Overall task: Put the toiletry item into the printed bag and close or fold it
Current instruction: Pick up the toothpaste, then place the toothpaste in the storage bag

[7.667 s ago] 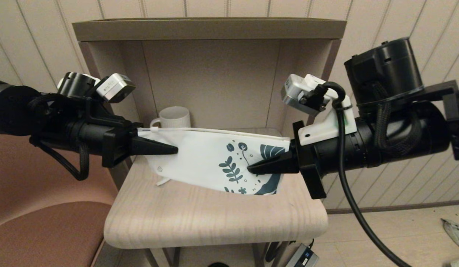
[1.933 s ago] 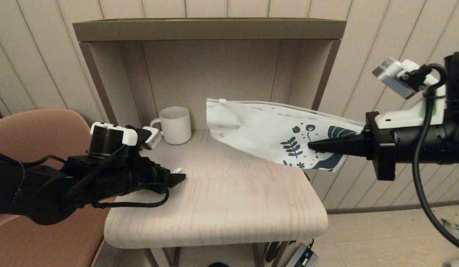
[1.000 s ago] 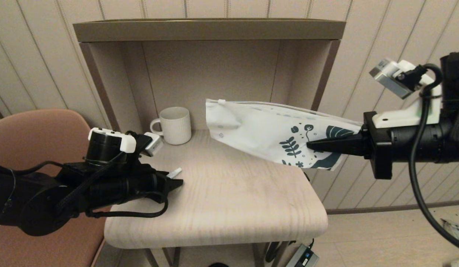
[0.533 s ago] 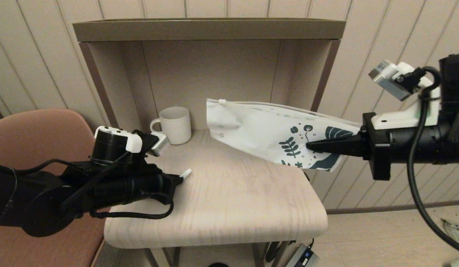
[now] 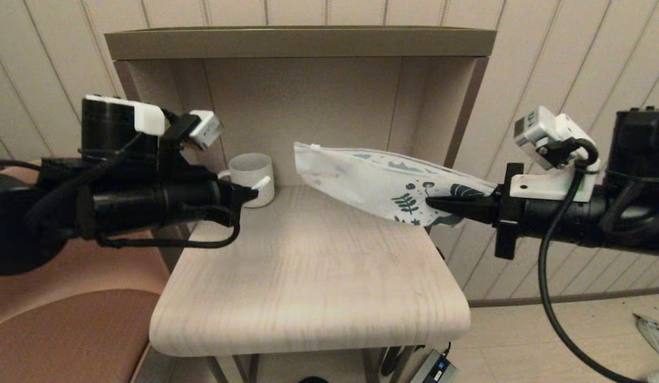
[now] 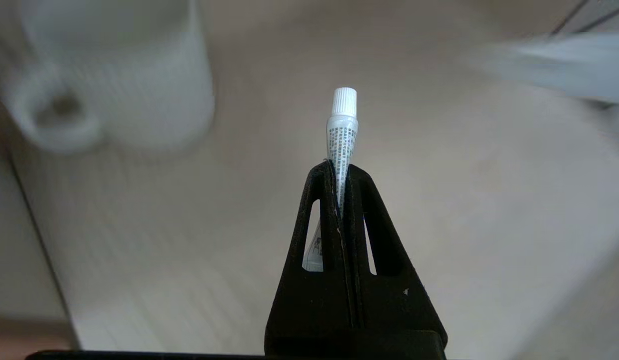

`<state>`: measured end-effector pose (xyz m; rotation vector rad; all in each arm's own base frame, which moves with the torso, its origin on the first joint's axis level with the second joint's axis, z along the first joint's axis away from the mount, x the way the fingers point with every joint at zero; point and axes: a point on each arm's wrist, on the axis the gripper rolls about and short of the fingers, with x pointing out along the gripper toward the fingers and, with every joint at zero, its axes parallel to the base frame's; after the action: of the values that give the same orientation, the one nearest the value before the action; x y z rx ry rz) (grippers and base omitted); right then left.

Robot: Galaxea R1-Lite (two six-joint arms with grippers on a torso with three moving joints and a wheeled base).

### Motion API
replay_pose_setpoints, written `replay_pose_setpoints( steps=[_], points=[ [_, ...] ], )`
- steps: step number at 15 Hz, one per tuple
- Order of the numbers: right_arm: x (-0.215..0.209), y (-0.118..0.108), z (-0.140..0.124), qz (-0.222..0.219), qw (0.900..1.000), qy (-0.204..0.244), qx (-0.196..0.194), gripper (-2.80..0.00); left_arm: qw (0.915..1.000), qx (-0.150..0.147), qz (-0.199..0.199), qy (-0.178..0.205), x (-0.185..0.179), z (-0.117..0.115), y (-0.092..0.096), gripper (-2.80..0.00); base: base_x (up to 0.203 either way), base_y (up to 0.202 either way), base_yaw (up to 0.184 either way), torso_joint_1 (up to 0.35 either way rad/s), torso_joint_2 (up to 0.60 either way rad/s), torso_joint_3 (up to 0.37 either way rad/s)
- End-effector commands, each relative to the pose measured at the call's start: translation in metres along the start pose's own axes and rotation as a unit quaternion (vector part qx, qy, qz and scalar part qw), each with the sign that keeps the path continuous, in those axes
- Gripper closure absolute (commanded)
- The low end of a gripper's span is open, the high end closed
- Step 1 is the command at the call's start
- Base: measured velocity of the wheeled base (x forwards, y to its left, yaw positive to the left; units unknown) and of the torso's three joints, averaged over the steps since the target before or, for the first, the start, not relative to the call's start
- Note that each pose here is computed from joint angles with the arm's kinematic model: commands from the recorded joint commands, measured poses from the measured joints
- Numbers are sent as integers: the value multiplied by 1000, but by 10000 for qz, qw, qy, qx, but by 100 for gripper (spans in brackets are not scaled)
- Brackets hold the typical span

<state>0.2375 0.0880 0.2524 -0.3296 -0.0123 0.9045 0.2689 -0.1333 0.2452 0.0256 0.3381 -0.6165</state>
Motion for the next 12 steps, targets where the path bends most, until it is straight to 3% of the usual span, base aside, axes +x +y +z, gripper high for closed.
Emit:
replay_pose_setpoints(
  steps=[1,6,9,12],
  points=[
    [12,1,-10,-157,9994,-19,-297,0,9992,63,-165,-354,-20,38,-5,0,0,0,0,0,0,0],
    [29,23,-34,250,9967,423,-641,0,9962,105,-791,-364,-34,82,-14,0,0,0,0,0,0,0],
    [39,31,-39,456,9956,583,-580,0,9918,125,-1268,54,-15,82,-31,0,0,0,0,0,0,0],
    [48,29,-46,498,9952,665,-522,0,9824,380,-1804,285,-7,81,-47,0,0,0,0,0,0,0]
  ],
)
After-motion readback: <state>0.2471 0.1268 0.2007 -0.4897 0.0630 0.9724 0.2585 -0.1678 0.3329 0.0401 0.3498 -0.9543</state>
